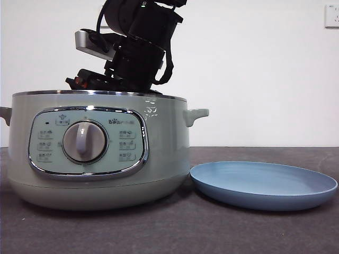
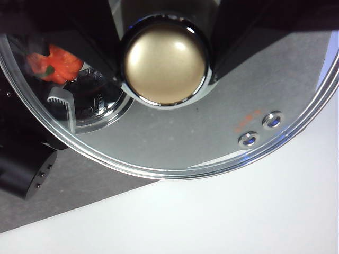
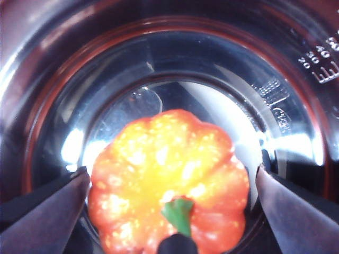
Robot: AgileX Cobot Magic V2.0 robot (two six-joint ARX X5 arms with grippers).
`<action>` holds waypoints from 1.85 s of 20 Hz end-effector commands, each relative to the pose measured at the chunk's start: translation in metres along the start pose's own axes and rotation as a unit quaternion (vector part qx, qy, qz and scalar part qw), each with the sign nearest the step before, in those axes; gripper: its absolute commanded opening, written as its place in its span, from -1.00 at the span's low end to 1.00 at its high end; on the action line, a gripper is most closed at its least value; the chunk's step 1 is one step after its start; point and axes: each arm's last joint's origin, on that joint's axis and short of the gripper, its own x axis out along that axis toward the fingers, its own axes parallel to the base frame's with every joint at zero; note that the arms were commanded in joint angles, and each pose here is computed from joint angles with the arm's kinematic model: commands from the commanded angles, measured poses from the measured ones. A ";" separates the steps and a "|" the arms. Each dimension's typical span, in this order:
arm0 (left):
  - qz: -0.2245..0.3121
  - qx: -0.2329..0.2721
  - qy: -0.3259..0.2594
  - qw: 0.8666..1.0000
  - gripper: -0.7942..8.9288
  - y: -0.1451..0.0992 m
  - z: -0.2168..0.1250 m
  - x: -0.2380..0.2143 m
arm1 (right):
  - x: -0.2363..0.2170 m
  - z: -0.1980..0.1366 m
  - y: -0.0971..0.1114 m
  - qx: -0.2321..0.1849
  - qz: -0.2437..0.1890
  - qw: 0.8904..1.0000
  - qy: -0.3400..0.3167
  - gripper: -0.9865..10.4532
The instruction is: Take the pumpkin out from the steamer,put the pumpkin in the blue plate,close the lid
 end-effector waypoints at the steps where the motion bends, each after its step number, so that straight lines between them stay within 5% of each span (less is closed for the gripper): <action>1: 0.005 -0.007 -0.031 0.999 -0.85 0.003 0.006 -0.006 | 0.007 -0.001 0.003 -0.005 0.002 1.000 0.006 -0.65; 2: 0.005 -0.007 -0.031 0.999 -0.85 0.003 0.006 -0.006 | 0.006 -0.001 0.003 -0.005 0.002 1.000 0.006 -0.83; 5: 0.005 -0.007 -0.031 0.999 -0.85 0.003 0.006 -0.006 | -0.006 0.001 0.003 -0.003 -0.003 1.000 -0.002 -0.84; 9: 0.003 -0.006 -0.028 1.000 -0.85 0.001 0.006 -0.003 | -0.077 -0.005 0.000 0.011 -0.017 1.000 -0.015 -0.84; 13: 0.000 0.000 -0.010 1.000 -0.85 -0.004 0.009 0.010 | -0.159 -0.045 -0.025 0.117 -0.039 0.992 0.019 -0.84; 15: -0.015 0.005 0.000 1.000 -0.85 -0.007 0.009 0.017 | -0.185 -0.069 -0.040 0.211 -0.078 0.973 0.044 -0.84; 17: -0.029 0.007 0.007 1.000 -0.85 -0.010 0.010 0.022 | -0.196 -0.088 -0.048 0.259 -0.119 0.957 0.053 -0.84; 21: -0.044 0.004 0.009 0.999 -0.85 -0.012 0.010 0.025 | -0.180 -0.126 -0.043 0.319 -0.197 0.925 0.067 -0.84; 28: -0.054 -0.004 0.011 0.998 -0.85 -0.014 0.011 0.028 | -0.108 -0.160 -0.036 0.316 -0.187 0.930 0.000 -0.84; 37: -0.054 -0.004 0.012 0.998 -0.85 -0.014 0.011 0.028 | -0.049 -0.167 -0.050 0.319 -0.147 0.934 0.068 -0.75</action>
